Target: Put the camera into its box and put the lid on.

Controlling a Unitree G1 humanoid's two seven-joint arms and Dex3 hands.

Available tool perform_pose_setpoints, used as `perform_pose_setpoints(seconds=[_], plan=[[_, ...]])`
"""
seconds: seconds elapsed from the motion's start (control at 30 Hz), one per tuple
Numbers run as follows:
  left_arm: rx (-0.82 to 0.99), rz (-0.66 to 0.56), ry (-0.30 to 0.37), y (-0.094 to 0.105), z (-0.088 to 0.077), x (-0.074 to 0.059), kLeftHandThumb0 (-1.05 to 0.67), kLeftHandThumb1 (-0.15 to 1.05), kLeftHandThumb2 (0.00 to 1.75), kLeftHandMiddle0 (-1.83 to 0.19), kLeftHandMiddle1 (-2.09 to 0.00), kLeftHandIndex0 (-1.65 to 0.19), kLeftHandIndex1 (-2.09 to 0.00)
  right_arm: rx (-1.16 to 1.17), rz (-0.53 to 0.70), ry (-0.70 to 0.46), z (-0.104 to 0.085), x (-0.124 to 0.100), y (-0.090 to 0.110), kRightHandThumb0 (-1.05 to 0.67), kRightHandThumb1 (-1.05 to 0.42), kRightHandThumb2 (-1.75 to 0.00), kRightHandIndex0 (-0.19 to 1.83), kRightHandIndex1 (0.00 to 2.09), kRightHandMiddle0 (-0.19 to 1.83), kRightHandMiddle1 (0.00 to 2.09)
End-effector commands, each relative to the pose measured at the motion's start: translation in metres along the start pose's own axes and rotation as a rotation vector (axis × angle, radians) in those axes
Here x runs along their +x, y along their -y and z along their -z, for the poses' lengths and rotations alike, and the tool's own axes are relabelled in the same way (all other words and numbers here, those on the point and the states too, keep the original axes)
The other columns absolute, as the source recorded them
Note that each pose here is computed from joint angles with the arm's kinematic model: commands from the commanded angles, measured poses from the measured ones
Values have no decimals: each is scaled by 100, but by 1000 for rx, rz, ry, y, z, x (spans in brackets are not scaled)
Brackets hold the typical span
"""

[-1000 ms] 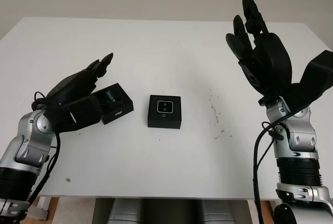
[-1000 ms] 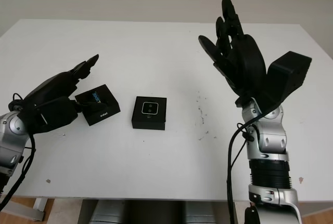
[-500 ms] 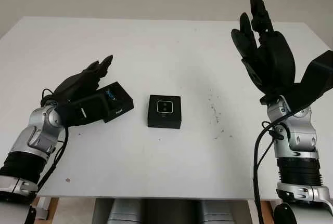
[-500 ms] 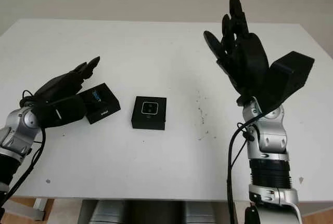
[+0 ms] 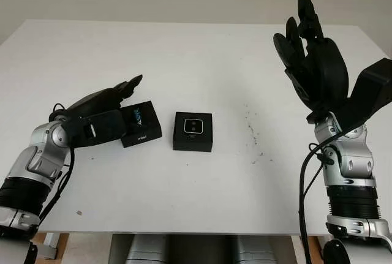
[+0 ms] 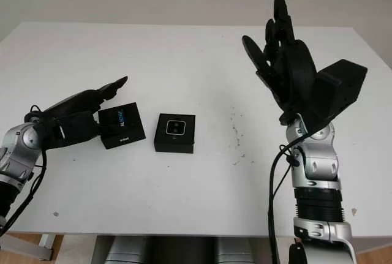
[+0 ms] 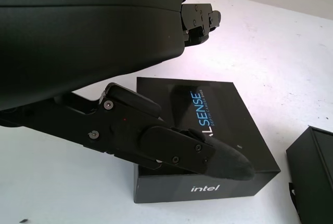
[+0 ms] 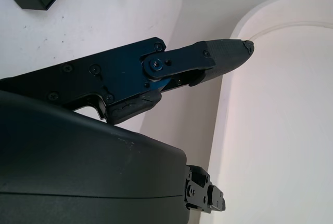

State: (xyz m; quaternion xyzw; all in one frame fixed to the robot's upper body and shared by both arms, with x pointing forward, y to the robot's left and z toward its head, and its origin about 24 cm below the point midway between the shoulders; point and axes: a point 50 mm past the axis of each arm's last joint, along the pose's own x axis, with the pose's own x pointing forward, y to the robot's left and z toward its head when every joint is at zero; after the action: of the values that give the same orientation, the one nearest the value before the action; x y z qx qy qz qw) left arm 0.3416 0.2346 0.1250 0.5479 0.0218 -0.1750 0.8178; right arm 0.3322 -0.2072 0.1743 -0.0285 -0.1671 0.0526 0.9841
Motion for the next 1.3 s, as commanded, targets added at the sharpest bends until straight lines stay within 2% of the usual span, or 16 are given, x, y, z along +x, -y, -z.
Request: perform_pose_setpoints(seconds=[0.0,0.07,0.1,0.13,0.2,0.27,0.47,0.7,0.87,1.07,1.27], plan=[[-2,8,-9,-1,2,-3,-85,95,5,11,-6,12,-6,-4,-6,19,-6,2,-1,-70,-105,-20,-19,0,-19,0],[-10,12,-10,-2,0,-4,-89,96,6,12,-5,13,-6,-6,-4,17,-6,1,-2,-67,-105,-20,-19,0,-19,0],[-15,8,-11,-3,-1,-4,-92,101,10,13,-5,15,-5,-14,-2,16,-5,1,-2,-66,-105,-20,-19,0,-19,0],[-23,-2,-8,-4,-1,-5,-93,103,16,13,-5,16,-4,-19,0,15,-5,1,-2,-65,-105,-20,-19,0,-19,0],[-37,-28,-1,-6,-3,-7,-92,104,41,15,-5,18,-2,-27,-3,17,-4,2,-2,-63,-105,-21,-19,0,-19,1],[-23,-61,8,-7,-4,-8,-91,105,51,17,-5,19,0,-29,-12,26,-4,2,-3,-61,-105,-21,-19,0,-19,1],[-45,-190,30,-16,-6,-10,-85,105,56,19,-3,19,0,-48,-23,24,-2,2,-2,-65,-105,-18,-19,0,-19,1],[-73,-354,76,-25,-4,-14,-86,105,69,19,-4,19,0,-67,-28,17,0,1,-3,-69,-105,-18,-18,1,-15,3],[-47,-342,111,-30,-5,-20,-95,105,64,17,-6,18,-3,-74,-25,15,0,2,-4,-70,-105,-17,-18,2,-14,4],[48,-221,162,-29,-7,-29,-101,105,36,13,-6,19,-4,-74,-32,20,-2,2,-3,-68,-105,-20,-19,2,-16,3],[150,-98,164,-26,-10,-30,-105,105,15,8,-6,16,-5,-57,-11,6,-5,2,-3,-65,-105,-23,-19,1,-17,3]])
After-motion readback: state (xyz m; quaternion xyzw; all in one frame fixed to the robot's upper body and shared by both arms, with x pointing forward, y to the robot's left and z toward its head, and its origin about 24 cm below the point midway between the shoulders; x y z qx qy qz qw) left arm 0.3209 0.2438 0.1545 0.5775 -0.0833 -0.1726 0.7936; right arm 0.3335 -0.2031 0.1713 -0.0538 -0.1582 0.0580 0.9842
